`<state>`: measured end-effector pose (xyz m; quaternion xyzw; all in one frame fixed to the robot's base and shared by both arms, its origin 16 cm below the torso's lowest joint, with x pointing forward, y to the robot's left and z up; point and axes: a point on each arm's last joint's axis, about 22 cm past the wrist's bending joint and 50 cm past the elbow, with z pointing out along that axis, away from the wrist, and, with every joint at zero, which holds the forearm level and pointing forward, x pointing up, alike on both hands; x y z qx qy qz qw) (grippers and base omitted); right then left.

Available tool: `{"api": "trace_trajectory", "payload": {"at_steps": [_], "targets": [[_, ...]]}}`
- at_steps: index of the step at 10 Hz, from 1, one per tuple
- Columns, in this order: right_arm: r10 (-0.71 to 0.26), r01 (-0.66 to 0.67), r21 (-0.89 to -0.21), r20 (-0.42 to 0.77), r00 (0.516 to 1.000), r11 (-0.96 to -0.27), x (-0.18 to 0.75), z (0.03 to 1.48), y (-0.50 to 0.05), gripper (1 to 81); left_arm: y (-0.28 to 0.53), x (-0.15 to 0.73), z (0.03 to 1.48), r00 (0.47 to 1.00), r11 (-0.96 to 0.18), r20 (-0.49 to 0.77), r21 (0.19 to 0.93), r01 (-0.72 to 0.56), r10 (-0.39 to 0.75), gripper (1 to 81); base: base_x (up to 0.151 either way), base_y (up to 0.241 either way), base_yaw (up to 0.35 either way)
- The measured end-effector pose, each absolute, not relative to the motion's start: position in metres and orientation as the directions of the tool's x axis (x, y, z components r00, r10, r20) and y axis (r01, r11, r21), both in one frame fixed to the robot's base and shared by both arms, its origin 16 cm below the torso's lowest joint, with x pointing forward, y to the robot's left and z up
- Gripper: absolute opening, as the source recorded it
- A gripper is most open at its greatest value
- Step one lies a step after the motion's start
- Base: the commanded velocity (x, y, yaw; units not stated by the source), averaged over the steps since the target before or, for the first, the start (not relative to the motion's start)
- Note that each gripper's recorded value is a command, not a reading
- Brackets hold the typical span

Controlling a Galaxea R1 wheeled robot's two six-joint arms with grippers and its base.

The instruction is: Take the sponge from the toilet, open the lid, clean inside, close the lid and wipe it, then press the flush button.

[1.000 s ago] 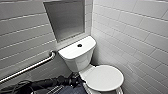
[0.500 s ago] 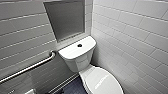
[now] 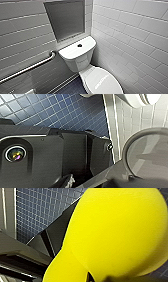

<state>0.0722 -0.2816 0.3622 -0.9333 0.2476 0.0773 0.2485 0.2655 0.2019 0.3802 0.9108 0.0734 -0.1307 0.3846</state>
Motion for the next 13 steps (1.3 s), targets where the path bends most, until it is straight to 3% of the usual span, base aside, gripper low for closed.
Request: {"api": "trace_trajectory", "payload": {"at_steps": [3, 6, 8, 13], "targets": [[-0.446, -0.472, -0.509, -0.182, 0.876, -0.720, 0.160, 0.404, -0.297, 1.0, 0.189, 0.175, 0.384, 0.955, -0.692, -0.290, 0.701, 0.170, -0.059, 81.1, 0.000, 0.000, 0.000], [-0.458, -0.372, -0.636, -0.033, 0.888, -0.676, 0.289, 0.420, -0.278, 1.0, 0.145, 0.115, 0.375, 0.951, -0.667, -0.287, 0.732, 0.142, -0.112, 81.1, 0.000, 0.000, 0.000], [-0.462, -0.317, -0.661, 0.050, 0.886, -0.680, 0.362, 0.428, -0.289, 1.0, 0.162, 0.092, 0.356, 0.948, -0.709, -0.298, 0.693, 0.131, -0.116, 81.1, 0.000, 0.000, 0.000], [-0.420, -0.184, -0.717, 0.166, 0.892, -0.673, 0.504, 0.457, -0.285, 1.0, 0.131, 0.066, 0.359, 0.941, -0.680, -0.314, 0.718, 0.148, -0.127, 81.1, 0.000, 0.000, 0.000]]}}
